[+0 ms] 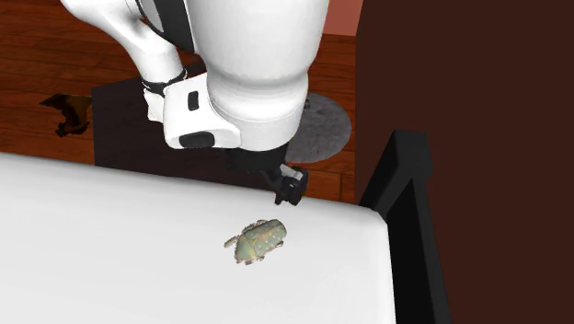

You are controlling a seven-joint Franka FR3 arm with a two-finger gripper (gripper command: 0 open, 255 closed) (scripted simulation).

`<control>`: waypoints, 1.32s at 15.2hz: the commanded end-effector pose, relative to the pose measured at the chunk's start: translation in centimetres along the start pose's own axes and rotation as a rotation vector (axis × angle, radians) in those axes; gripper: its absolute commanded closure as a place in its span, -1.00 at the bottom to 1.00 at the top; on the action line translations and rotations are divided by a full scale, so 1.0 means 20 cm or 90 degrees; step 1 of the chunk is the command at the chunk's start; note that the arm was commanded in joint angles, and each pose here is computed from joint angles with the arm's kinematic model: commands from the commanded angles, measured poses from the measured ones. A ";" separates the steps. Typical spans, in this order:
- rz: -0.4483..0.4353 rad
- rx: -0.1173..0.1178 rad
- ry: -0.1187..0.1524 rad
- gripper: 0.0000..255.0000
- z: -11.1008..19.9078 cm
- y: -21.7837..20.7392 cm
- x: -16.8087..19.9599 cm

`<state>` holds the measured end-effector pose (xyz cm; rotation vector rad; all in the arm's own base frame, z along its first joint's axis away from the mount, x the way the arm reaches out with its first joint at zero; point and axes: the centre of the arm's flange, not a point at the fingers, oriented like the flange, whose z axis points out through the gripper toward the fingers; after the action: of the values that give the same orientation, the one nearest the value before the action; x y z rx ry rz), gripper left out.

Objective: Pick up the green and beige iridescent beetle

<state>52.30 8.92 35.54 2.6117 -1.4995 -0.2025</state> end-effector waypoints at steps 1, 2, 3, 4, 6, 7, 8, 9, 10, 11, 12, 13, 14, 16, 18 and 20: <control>0.069 -0.014 -0.002 -1.00 0.10 -0.10 0.08; 0.101 -0.020 -0.004 -1.00 0.14 -0.14 0.12; 0.133 -0.027 -0.005 -1.00 0.18 -0.18 0.17; 0.165 -0.034 -0.006 -1.00 0.23 -0.21 0.21; 0.196 -0.040 -0.007 -1.00 0.30 -0.24 0.26; 0.196 -0.040 -0.007 -1.00 0.32 -0.25 0.26; 0.196 -0.040 -0.007 -1.00 0.35 -0.25 0.26; 0.196 -0.040 -0.007 -1.00 0.37 -0.26 0.26; 0.196 -0.040 -0.007 -1.00 0.40 -0.26 0.27; 0.196 -0.040 -0.007 -1.00 0.43 -0.27 0.27; 0.196 -0.040 -0.007 -1.00 0.45 -0.27 0.27; 0.196 -0.040 -0.007 -1.00 0.47 -0.27 0.27; 0.196 -0.040 -0.007 -1.00 0.47 -0.27 0.27; 0.196 -0.040 -0.007 1.00 0.47 -0.27 0.27; 0.196 -0.040 -0.007 1.00 0.47 -0.28 0.27; 0.196 -0.040 -0.007 1.00 0.47 -0.27 0.27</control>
<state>58.02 6.64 25.18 2.2971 -1.8395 -0.2276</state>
